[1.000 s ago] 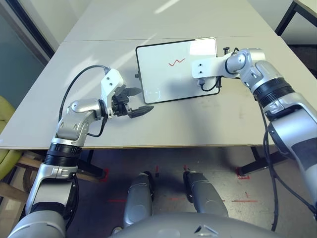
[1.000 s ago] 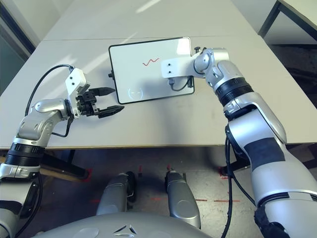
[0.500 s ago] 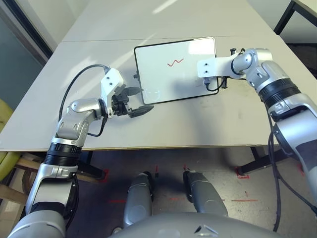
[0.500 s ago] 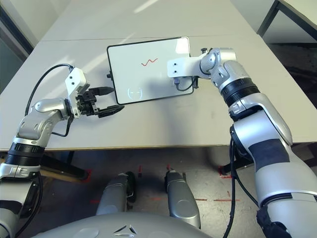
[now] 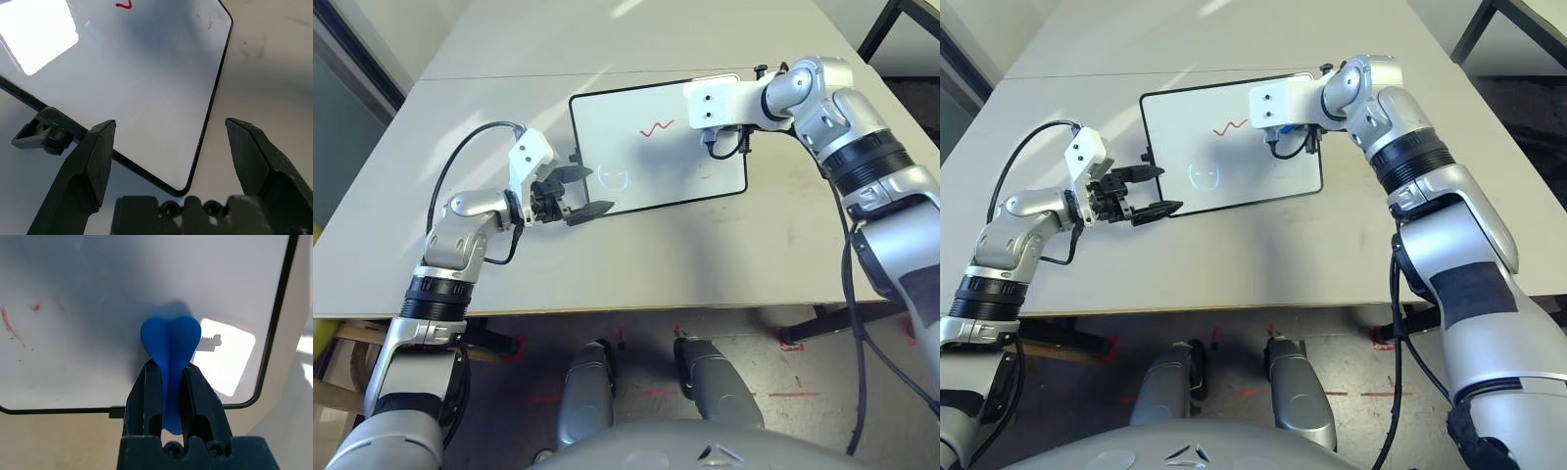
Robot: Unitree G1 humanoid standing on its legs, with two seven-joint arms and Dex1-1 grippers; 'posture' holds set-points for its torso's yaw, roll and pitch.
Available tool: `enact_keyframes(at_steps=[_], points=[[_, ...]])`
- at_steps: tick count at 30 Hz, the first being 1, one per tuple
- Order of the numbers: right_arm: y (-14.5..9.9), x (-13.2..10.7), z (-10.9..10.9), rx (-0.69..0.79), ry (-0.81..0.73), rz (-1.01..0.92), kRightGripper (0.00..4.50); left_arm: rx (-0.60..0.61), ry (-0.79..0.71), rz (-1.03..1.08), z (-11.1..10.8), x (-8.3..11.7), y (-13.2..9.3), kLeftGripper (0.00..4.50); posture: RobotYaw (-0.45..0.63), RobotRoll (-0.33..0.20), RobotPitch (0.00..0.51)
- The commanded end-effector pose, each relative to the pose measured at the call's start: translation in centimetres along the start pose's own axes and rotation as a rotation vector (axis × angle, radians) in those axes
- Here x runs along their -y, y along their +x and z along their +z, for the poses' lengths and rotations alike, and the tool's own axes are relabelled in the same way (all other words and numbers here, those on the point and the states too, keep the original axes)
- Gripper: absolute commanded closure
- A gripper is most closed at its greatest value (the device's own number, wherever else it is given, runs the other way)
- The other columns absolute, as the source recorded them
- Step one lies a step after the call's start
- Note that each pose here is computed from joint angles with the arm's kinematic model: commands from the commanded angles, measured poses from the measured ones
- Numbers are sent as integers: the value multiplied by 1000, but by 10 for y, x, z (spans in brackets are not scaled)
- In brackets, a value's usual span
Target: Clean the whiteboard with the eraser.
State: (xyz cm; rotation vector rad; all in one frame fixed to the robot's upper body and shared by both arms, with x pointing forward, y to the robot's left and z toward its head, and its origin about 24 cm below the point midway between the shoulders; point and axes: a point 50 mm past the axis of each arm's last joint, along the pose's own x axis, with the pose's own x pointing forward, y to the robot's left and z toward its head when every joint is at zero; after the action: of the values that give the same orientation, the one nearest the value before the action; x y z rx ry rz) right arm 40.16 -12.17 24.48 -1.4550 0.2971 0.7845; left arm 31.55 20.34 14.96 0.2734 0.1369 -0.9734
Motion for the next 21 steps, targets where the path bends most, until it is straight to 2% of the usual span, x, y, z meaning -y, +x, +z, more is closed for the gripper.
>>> enact_keyframes(at_steps=[1, 13, 21], points=[[2, 2, 9, 15, -31, -1, 4187, -6, 19, 15, 2, -2, -4, 0, -110, 0, 121], [-4, 9, 26, 61, -85, -25, 4187, -1, 16, 28, -1, -1, -5, 0, -103, 0, 116], [-4, 9, 27, 48, -98, -19, 4187, 4, 17, 27, -1, -1, -4, 0, -103, 0, 110]])
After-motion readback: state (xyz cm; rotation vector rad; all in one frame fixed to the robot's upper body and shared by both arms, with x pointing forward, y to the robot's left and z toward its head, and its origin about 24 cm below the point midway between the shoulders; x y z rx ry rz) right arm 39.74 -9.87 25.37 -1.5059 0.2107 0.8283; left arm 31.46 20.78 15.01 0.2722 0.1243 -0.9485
